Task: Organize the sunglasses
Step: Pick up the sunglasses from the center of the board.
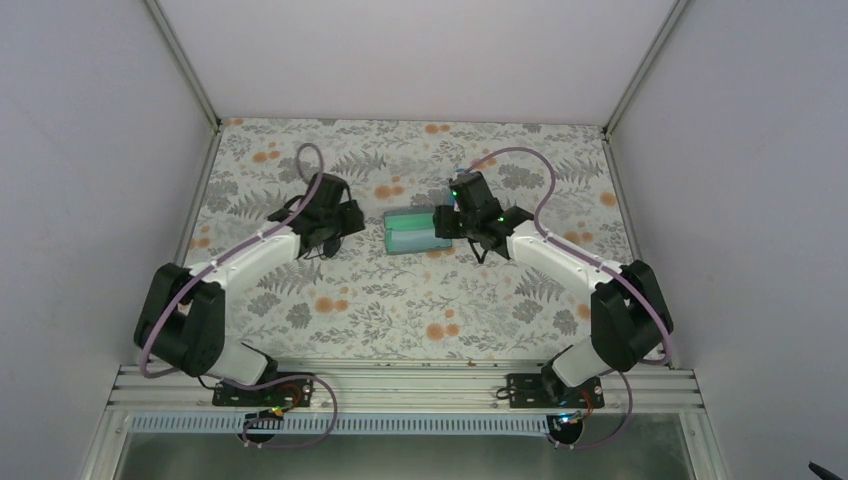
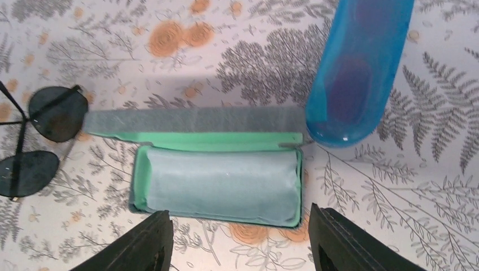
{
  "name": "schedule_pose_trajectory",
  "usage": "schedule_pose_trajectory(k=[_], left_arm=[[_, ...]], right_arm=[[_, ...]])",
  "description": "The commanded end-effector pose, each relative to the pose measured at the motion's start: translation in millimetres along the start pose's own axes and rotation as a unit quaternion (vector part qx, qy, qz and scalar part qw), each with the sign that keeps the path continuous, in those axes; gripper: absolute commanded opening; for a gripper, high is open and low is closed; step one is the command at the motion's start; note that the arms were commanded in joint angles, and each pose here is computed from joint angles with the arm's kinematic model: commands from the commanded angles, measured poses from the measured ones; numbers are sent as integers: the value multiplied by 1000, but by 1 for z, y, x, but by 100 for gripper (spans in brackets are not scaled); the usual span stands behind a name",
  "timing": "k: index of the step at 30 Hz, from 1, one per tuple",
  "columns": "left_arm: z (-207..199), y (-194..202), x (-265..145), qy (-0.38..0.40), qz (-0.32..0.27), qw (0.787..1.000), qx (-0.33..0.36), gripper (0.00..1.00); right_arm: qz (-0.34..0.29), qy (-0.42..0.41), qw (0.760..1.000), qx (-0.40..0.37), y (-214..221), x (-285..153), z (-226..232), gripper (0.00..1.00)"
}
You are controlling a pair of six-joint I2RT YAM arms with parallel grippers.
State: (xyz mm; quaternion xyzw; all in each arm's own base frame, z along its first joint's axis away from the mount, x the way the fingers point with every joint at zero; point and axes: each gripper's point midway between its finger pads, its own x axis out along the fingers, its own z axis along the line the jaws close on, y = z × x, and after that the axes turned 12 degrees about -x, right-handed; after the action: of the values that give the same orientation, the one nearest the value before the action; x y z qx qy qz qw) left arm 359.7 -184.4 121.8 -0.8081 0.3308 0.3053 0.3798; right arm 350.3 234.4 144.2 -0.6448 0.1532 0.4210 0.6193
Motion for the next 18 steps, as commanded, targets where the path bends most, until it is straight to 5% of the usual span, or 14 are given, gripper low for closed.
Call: schedule_pose_trajectory(k=[1, 7, 18], left_arm=[[79, -28, -20, -114, -58, 991, -46, 63], [131, -34, -25, -129, -48, 986, -96, 64], [150, -8, 21, -138, 24, 983, -115, 35]], right_arm=[[22, 12, 1000, 13, 21, 5, -11, 63], [31, 2, 999, 17, 28, 9, -8, 62], [32, 0, 999, 19, 26, 7, -7, 61]])
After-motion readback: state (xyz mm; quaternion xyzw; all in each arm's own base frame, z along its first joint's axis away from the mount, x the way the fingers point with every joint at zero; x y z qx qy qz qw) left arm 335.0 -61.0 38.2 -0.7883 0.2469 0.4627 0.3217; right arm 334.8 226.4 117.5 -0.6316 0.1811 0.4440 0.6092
